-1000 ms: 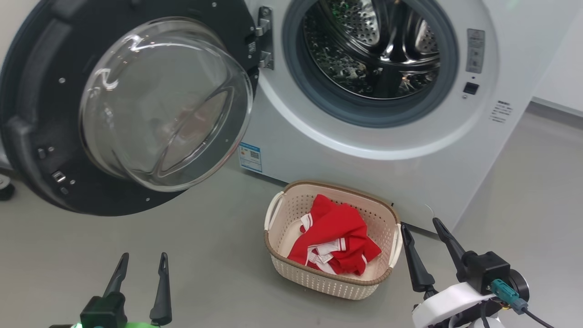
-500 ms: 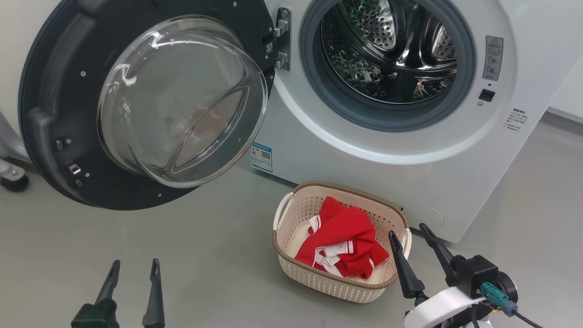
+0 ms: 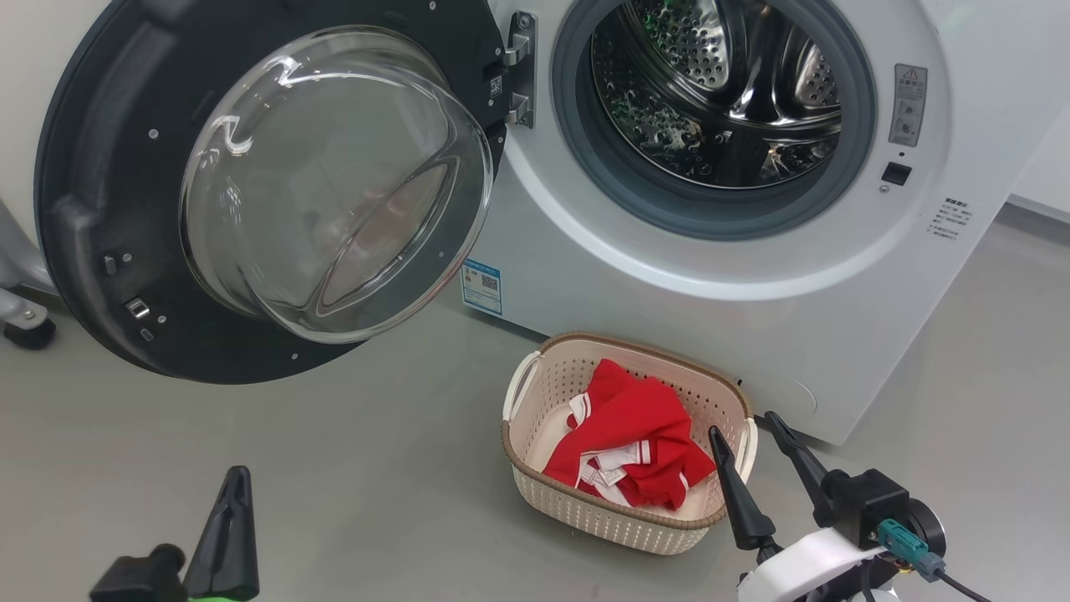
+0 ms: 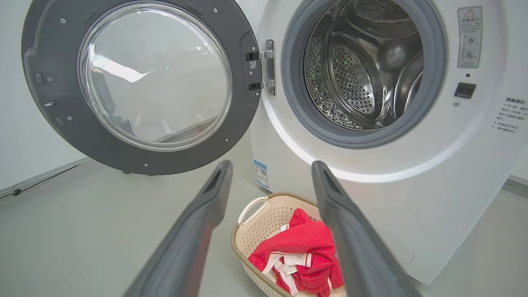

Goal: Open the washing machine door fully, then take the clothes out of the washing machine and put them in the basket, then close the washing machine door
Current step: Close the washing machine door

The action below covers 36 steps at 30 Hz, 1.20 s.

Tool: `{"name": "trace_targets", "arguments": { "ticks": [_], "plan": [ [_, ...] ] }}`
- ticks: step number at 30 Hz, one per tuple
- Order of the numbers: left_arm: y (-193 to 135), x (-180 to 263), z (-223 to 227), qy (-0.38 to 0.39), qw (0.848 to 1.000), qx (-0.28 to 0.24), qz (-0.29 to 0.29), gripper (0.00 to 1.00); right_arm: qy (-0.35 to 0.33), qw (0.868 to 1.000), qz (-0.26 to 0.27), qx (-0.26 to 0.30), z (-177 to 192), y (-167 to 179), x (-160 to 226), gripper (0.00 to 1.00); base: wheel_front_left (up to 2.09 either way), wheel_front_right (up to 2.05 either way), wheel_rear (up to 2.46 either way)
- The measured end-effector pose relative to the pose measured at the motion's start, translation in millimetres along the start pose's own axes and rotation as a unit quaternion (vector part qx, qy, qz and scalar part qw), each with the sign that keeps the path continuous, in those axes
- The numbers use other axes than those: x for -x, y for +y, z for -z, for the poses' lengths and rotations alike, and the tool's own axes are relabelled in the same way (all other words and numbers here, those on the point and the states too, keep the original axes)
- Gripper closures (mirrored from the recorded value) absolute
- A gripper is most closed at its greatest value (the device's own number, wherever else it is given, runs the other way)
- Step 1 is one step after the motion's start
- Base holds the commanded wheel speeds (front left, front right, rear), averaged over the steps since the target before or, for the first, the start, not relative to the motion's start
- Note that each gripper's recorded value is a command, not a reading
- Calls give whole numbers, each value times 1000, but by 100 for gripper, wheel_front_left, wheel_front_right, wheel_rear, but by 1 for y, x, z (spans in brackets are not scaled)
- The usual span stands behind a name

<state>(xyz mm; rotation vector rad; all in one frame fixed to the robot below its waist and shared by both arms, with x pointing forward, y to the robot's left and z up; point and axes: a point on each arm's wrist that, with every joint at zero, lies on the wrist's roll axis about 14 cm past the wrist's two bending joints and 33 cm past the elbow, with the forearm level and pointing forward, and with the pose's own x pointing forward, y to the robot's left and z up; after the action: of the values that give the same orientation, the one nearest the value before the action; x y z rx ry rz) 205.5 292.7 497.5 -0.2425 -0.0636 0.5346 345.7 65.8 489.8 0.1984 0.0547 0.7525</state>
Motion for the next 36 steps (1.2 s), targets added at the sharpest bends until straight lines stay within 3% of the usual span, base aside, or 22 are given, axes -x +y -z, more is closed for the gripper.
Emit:
{"name": "trace_targets", "arguments": {
  "ticks": [6, 9, 12, 20, 26, 30, 36],
  "plan": [
    [5, -1, -11, -17, 993, 117, -4, 100, 3, 1000, -4, -3, 2, 2, -2, 0, 0, 0, 0],
    [13, -2, -15, -26, 978, 206, -12, 100, 5, 1000, -4, -5, 4, 2, -3, 0, 0, 0, 0],
    [13, -3, -20, -34, 949, 314, -13, 100, 7, 1000, -1, -6, 6, 0, -4, 0, 0, 0, 0],
    [6, -9, -37, -74, 867, 493, -7, 100, 12, 1000, 0, -12, 11, -2, -6, 0, 0, 0, 0],
    [0, -27, -67, -107, 784, 611, 21, 100, 10, 1000, 8, -14, 11, -9, -12, 0, 0, 0, 0],
    [31, -42, -100, -165, 731, 661, 22, 100, 9, 1000, 10, -13, 12, -15, -18, 0, 0, 0, 0],
    [60, -58, -127, -199, 730, 654, 30, 100, 9, 1000, 18, -14, 15, -26, -23, 0, 0, 0, 0]
  ]
}}
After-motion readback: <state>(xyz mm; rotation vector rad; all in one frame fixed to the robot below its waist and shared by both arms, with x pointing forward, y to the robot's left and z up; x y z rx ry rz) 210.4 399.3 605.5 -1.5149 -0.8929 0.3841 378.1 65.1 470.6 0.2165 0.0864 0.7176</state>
